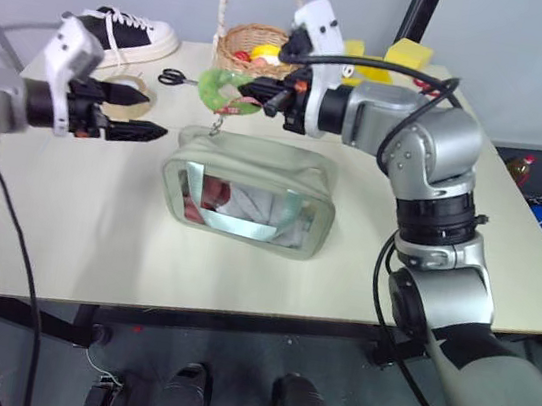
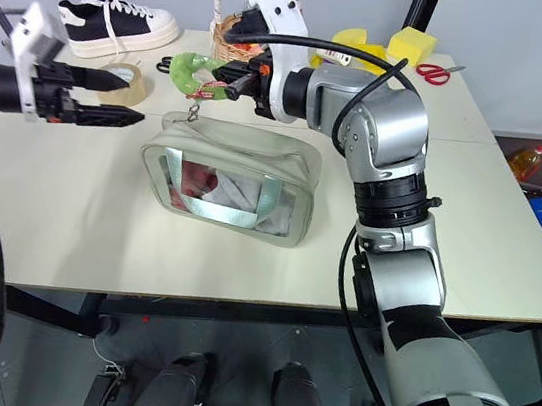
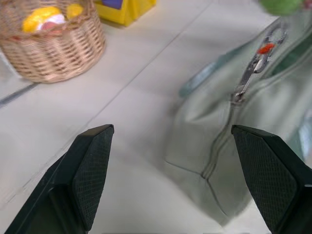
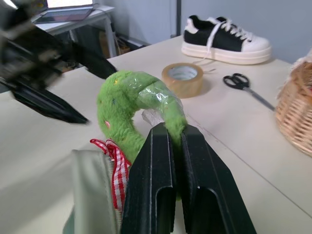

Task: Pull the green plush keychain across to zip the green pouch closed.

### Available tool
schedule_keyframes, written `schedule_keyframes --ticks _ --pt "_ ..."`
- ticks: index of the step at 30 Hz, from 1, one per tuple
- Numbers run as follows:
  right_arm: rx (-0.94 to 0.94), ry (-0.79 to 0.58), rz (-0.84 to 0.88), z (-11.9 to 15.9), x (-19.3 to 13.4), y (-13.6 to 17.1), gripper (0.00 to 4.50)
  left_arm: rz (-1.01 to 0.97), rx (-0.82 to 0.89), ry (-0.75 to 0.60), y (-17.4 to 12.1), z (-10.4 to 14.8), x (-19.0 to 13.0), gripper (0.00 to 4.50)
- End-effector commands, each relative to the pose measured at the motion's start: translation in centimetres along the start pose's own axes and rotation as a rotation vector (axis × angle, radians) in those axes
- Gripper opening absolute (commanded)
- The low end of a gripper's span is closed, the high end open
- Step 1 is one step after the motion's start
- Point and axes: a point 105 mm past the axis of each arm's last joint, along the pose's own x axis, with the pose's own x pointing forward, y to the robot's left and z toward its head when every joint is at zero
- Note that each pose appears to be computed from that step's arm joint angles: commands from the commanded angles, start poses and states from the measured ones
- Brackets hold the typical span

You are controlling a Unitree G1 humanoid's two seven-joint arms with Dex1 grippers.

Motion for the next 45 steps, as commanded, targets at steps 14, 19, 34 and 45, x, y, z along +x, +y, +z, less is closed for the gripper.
schedule_keyframes --ticks 14,19,34,45 --pt "-0.018 -0.036 0.011 1.4 -0.5 0.7 0.00 -0.160 0.155 0.055 -2.3 0.3 2.3 3.60" --pt "-0.017 -0.040 0.004 1.6 -0.6 0.5 0.00 -0.171 0.157 0.069 -2.4 -0.3 2.4 1.31" --pt "-0.019 -0.010 -0.069 1.5 -4.3 -1.1 0.00 -0.076 0.235 0.067 -0.4 0.7 2.1 0.03" --pt "-0.037 0.025 -0.229 1.4 -8.1 -4.6 0.00 -0.076 0.249 0.070 0.0 0.4 2.3 0.03"
